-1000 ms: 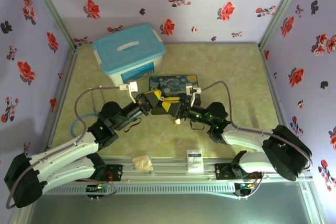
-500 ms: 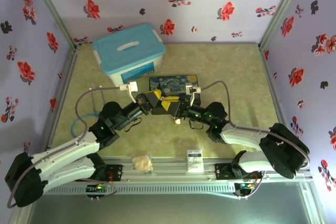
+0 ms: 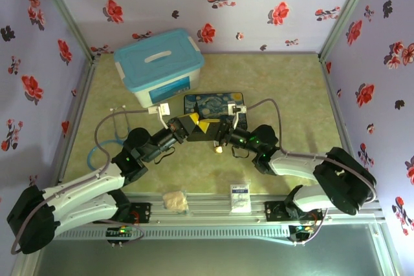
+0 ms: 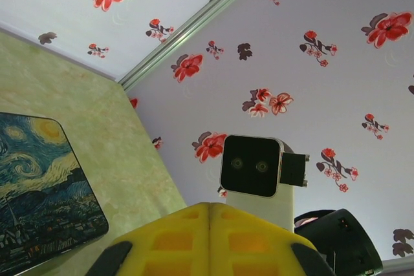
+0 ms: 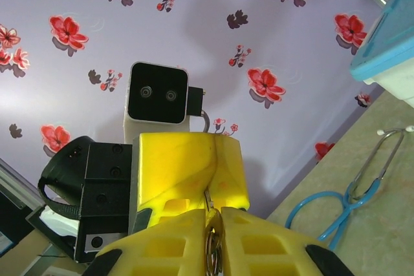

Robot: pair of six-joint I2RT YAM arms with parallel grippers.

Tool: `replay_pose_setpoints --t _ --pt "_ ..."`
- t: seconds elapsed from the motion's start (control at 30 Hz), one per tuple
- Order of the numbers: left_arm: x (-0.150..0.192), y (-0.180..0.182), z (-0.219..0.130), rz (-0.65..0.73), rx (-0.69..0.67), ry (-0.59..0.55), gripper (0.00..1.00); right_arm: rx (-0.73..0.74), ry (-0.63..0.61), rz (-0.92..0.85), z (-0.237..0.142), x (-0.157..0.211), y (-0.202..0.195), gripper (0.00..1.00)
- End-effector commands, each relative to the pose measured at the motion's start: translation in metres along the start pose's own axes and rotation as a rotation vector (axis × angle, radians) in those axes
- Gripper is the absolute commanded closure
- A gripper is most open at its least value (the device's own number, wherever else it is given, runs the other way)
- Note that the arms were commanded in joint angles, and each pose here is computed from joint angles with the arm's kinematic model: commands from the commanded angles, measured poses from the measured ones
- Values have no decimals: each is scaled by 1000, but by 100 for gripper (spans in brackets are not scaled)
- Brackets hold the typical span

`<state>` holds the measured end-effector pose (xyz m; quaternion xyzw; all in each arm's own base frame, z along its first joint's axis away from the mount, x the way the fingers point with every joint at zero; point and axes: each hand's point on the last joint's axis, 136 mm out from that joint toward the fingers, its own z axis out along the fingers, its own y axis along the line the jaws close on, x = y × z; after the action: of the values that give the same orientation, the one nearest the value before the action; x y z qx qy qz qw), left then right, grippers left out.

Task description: Unlock the padlock with the key

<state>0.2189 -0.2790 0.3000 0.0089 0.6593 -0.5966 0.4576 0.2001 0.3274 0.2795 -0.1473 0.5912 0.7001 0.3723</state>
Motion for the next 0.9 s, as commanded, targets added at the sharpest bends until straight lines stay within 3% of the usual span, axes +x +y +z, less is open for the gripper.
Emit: replay_pose_setpoints --t 0.0,0.13,0.3,0.5,0.57,0.63,0.8,0.87 --pt "-6 -7 0 0 42 -25 100 -66 -28 -24 4 -12 16 81" --pt "-6 -1 -1 -1 31 -43 100 -87 -11 -3 6 -9 19 77" --pt "-10 6 -3 -25 27 -70 100 -85 4 -11 8 -7 17 92" --pt "-9 9 -3 -34 28 -73 100 -75 -6 -7 6 -7 13 100" --pt "-12 15 -5 -36 3 -79 85 -50 -14 -5 3 -8 9 100" --pt "-16 26 -8 -32 -78 -80 46 14 -8 3 0 -7 -1 100" --pt "-13 66 -24 72 -416 19 12 264 50 -21 -19 3 -37 100" --pt "-8 81 -30 68 -476 33 6 349 77 -22 -28 7 -49 100"
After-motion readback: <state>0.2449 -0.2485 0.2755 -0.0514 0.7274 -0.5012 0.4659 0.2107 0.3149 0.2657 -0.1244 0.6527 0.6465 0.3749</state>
